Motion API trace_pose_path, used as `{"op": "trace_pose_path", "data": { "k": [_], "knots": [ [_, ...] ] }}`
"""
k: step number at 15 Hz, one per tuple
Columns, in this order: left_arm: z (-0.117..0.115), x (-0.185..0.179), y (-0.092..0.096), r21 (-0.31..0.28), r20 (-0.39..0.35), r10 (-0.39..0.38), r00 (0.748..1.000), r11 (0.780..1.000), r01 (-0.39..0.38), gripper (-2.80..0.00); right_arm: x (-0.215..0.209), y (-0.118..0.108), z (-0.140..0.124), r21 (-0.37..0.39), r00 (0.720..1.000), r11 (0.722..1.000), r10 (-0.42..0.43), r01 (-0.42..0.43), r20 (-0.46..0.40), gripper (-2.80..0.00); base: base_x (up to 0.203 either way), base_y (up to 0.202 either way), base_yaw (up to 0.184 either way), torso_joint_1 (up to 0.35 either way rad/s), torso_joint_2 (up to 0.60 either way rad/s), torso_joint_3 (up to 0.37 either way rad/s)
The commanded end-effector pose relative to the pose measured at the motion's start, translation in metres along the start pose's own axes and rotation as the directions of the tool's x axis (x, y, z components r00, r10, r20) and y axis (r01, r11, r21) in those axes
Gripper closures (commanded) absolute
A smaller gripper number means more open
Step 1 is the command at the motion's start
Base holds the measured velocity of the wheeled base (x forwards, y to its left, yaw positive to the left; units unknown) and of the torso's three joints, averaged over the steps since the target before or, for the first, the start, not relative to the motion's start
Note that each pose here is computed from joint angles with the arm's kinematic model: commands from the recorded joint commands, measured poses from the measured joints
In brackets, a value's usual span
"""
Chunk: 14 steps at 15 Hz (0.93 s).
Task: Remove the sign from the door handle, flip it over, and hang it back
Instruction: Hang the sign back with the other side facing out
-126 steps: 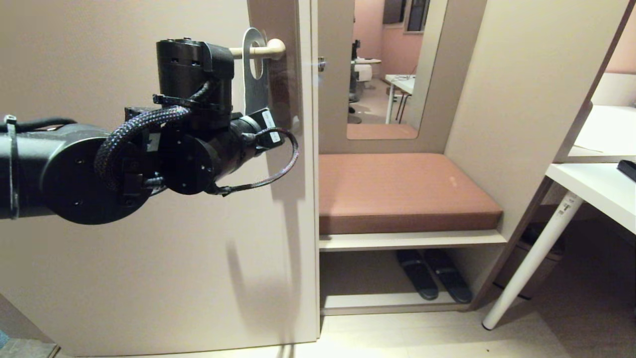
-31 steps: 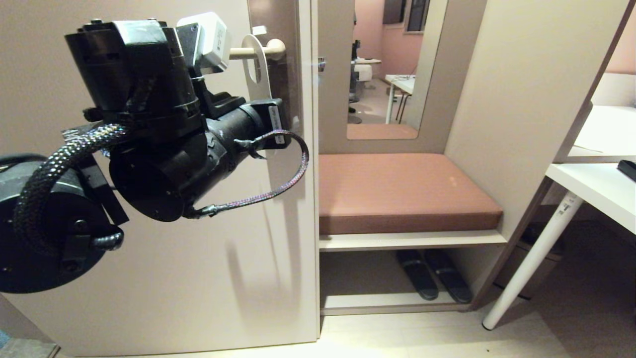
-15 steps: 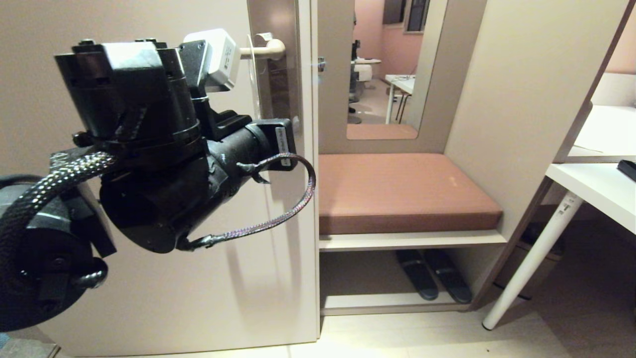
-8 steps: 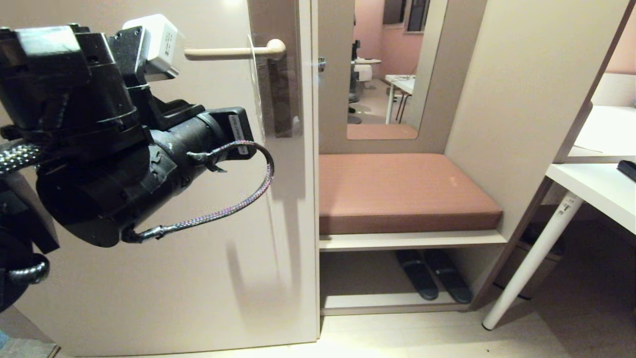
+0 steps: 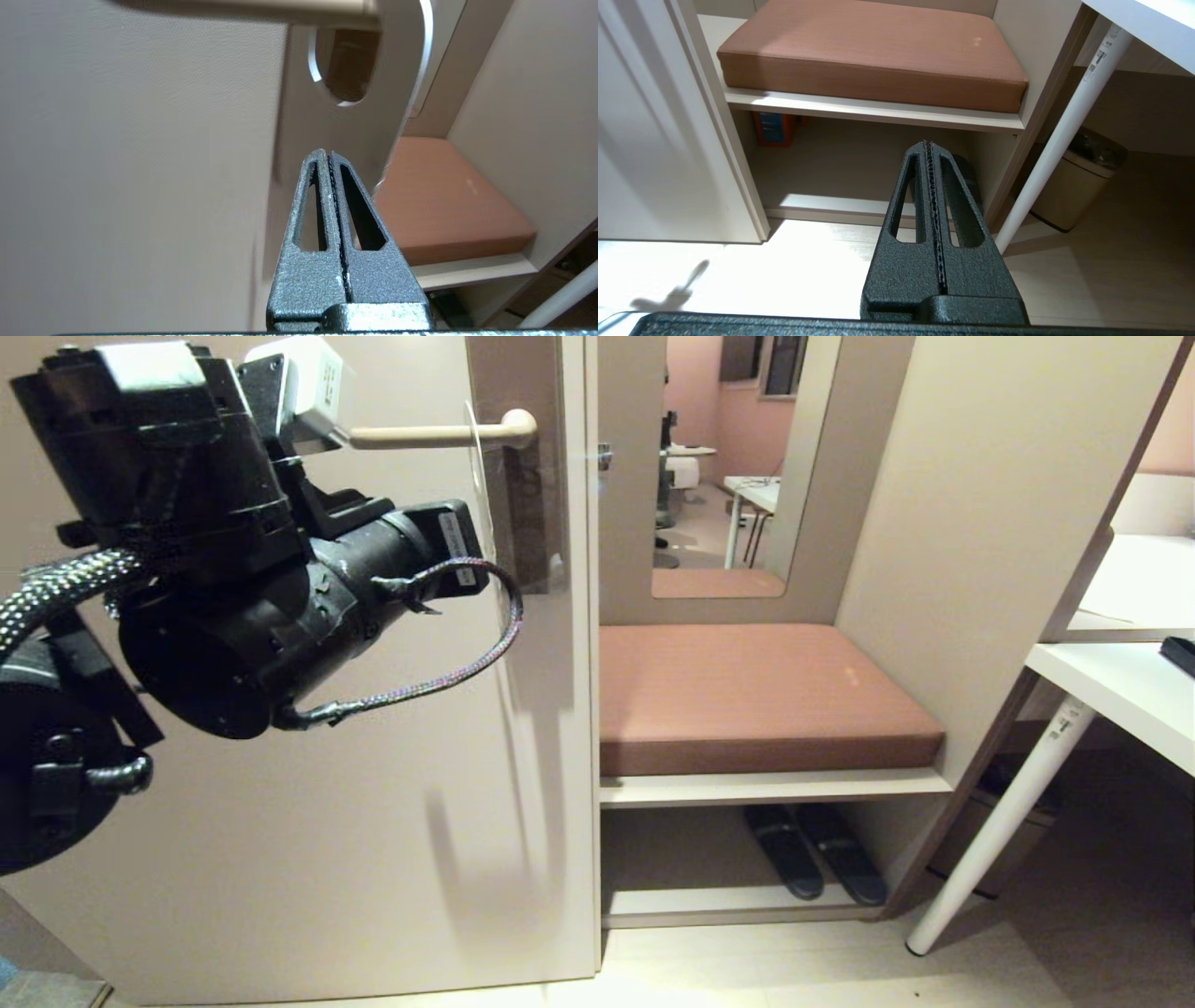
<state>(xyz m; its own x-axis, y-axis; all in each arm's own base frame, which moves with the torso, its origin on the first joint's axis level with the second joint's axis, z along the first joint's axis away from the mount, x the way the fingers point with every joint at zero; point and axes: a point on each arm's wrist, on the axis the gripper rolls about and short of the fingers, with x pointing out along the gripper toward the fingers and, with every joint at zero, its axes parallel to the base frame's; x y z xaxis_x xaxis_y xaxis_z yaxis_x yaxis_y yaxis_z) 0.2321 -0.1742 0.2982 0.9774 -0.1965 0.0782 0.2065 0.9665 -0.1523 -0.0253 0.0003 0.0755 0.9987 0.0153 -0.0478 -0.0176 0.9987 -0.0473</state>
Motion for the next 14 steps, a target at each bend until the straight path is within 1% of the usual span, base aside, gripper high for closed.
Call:
{"op": "trace_pose_path", "data": {
  "k": [1,6,9,14],
  "knots": [
    [-0.006,0.013,-0.005,0.004,-0.009,0.005,1.000,1.000,-0.005,0.00,0.000,0.000,0.000,-0.001,1.000,1.000,0.000,0.000,-0.001,0.00,0.000,0.000,0.000,0.000,0.00,0.000],
    [-0.007,0.024,-0.011,-0.001,-0.005,0.006,1.000,1.000,-0.006,0.00,0.000,0.000,0.000,-0.001,1.000,1.000,0.000,0.000,-0.001,0.00,0.000,0.000,0.000,0.000,0.00,0.000],
    [-0.012,0.028,-0.012,0.003,-0.018,0.006,1.000,1.000,-0.006,0.00,0.000,0.000,0.000,-0.001,1.000,1.000,-0.001,0.001,-0.001,0.00,0.000,0.000,0.000,0.000,0.00,0.000],
    [-0.011,0.036,-0.017,-0.004,-0.008,0.005,1.000,1.000,-0.005,0.00,0.000,0.000,0.000,-0.001,1.000,1.000,0.000,0.000,-0.001,0.00,0.000,0.000,0.000,0.000,0.00,0.000]
  ]
}}
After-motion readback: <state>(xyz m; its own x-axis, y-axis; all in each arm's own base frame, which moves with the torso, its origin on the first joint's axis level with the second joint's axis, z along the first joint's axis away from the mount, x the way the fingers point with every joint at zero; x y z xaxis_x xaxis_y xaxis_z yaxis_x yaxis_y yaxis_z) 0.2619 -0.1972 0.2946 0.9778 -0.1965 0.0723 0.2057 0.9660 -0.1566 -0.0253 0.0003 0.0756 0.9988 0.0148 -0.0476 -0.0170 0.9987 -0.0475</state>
